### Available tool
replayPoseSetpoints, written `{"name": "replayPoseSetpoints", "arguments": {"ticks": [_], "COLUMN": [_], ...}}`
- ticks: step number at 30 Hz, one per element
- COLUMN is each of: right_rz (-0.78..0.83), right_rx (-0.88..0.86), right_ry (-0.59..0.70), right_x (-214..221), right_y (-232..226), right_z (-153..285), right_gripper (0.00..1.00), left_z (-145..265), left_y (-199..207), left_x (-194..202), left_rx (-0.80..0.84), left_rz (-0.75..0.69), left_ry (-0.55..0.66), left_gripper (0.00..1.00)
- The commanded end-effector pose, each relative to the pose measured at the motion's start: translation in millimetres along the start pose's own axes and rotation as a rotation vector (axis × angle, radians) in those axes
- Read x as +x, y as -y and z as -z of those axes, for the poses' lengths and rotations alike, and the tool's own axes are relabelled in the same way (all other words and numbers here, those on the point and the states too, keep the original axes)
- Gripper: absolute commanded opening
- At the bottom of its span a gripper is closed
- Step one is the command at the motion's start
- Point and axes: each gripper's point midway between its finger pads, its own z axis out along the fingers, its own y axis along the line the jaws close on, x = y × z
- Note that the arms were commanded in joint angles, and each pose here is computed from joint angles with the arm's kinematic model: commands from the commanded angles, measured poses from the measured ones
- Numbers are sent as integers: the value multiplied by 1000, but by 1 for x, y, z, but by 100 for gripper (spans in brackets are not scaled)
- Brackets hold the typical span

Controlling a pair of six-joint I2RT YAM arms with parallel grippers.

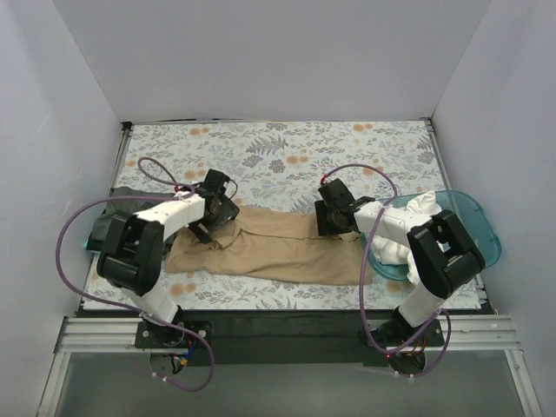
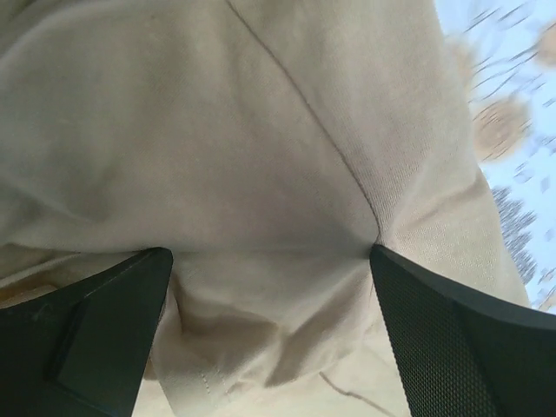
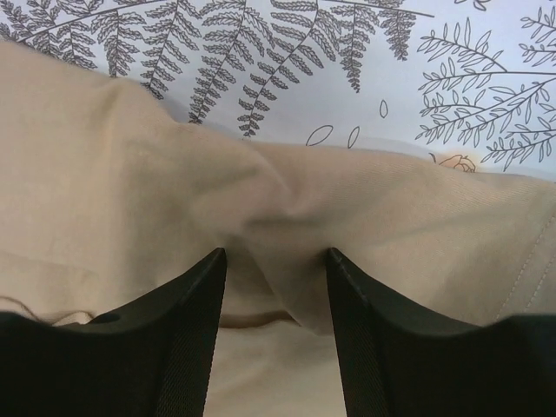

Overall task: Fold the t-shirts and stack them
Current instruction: Fold the tshirt

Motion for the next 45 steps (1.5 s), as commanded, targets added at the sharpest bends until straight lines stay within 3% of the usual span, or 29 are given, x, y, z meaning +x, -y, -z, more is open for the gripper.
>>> {"name": "replayPoseSetpoints", "arguments": {"ticks": [1,2,4,6,8,9,11,16,19,24,30,34,37,42,43,45], "right_rz": [-6,-4,-30,-13,-18,10,43,159,190,193,214,250,279,301,296,283], "right_rx": [-43,-84,-118,-168,-277,-326,-480,-635,-658,-631,-665,-695,-657,-682,-673,-669], "right_ry": [-34,-72,-69,-102,-94,-117,-127,-157,-133,-144,-102,-19,44,137,157,202], "right_x": [21,38,48,73,78,94,107,130,128,132,123,103,86,57,53,45], "right_y": [-3,-6,-11,-21,-45,-58,-99,-155,-166,-162,-167,-174,-173,-181,-179,-175], "right_z": [-5,-4,3,9,23,28,46,75,78,73,84,98,100,126,129,140], "right_gripper": [56,54,54,55,55,55,56,57,57,57,60,70,74,80,98,98], "left_z": [-47,-44,-66,-66,-92,-81,-92,-113,-126,-140,-132,-86,-18,112,125,150], "left_y": [30,59,76,128,146,188,231,294,307,300,306,329,355,367,364,352], "left_x": [-8,-24,-24,-42,-35,-54,-56,-58,-55,-64,-70,-82,-91,-128,-131,-134], "left_rx": [-1,45,29,124,116,212,281,429,483,439,454,548,666,787,790,780], "left_rz": [-32,-37,-69,-97,-127,-144,-160,-208,-192,-149,-140,-164,-218,-250,-260,-269], "left_ry": [20,48,25,36,-8,21,-21,-48,-37,29,48,64,101,290,308,318], "left_gripper": [98,98,98,98,98,98,98,98,98,98,98,98,98,98,98,98]}}
